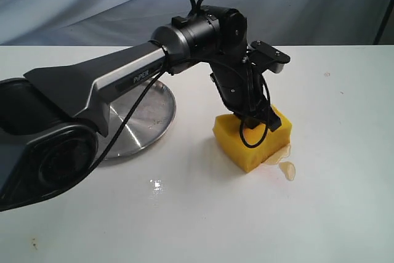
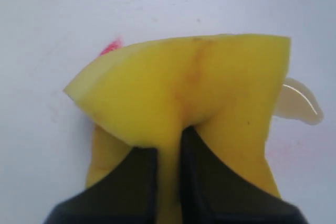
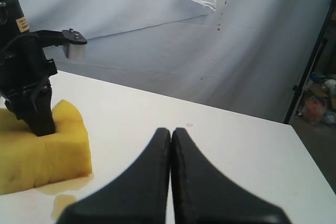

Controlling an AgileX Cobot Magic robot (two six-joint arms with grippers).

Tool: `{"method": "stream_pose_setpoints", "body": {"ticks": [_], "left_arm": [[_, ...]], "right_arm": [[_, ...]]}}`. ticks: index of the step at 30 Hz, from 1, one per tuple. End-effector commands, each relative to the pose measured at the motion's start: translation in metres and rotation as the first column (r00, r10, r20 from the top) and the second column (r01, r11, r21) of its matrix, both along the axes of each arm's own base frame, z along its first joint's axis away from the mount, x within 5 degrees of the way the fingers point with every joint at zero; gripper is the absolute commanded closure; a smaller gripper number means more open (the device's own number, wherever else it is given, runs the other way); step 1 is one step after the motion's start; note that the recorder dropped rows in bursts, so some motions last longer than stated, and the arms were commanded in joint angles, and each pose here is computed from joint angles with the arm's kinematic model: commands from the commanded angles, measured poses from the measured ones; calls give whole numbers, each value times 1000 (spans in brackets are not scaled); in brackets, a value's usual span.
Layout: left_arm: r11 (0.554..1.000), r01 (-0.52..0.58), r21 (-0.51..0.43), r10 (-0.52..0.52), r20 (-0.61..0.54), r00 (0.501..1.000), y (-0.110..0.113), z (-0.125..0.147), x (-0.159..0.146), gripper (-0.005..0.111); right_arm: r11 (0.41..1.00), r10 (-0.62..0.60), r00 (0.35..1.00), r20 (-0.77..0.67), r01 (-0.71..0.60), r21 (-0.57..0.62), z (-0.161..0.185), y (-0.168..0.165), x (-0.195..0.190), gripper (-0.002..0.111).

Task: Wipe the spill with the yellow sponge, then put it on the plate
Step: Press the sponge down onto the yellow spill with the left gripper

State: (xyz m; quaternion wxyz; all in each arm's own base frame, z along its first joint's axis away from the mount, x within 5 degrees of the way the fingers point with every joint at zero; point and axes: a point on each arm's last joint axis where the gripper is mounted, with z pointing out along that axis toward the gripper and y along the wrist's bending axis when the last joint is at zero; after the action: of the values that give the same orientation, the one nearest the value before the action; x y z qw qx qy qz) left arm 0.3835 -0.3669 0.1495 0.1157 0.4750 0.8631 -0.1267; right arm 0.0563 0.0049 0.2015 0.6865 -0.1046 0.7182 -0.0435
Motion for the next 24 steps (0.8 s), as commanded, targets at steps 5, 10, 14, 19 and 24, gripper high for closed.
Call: {"method": "stream_pose_setpoints", "body": {"ticks": [5, 10, 14, 19, 24], "left_arm": [[998, 51, -32, -52, -26, 998, -24, -1, -23, 107], [996, 92, -4, -92, -59, 994, -32, -5, -37, 107], [991, 135, 14, -134, -80, 988, -41, -5, -52, 107], [987, 162, 23, -160, -70, 985, -48, -7, -60, 107], [987, 100, 123, -104, 27, 994, -35, -8, -43, 107]], "right_arm": [[1000, -3, 1000, 8, 3, -8, 0, 0, 0, 108], [1000, -3, 1000, 8, 3, -8, 0, 0, 0, 108], [1000, -3, 1000, 8, 3, -8, 0, 0, 0, 108], [1000, -3, 1000, 8, 3, -8, 0, 0, 0, 108], [1000, -3, 1000, 8, 3, -8, 0, 0, 0, 108]]}}
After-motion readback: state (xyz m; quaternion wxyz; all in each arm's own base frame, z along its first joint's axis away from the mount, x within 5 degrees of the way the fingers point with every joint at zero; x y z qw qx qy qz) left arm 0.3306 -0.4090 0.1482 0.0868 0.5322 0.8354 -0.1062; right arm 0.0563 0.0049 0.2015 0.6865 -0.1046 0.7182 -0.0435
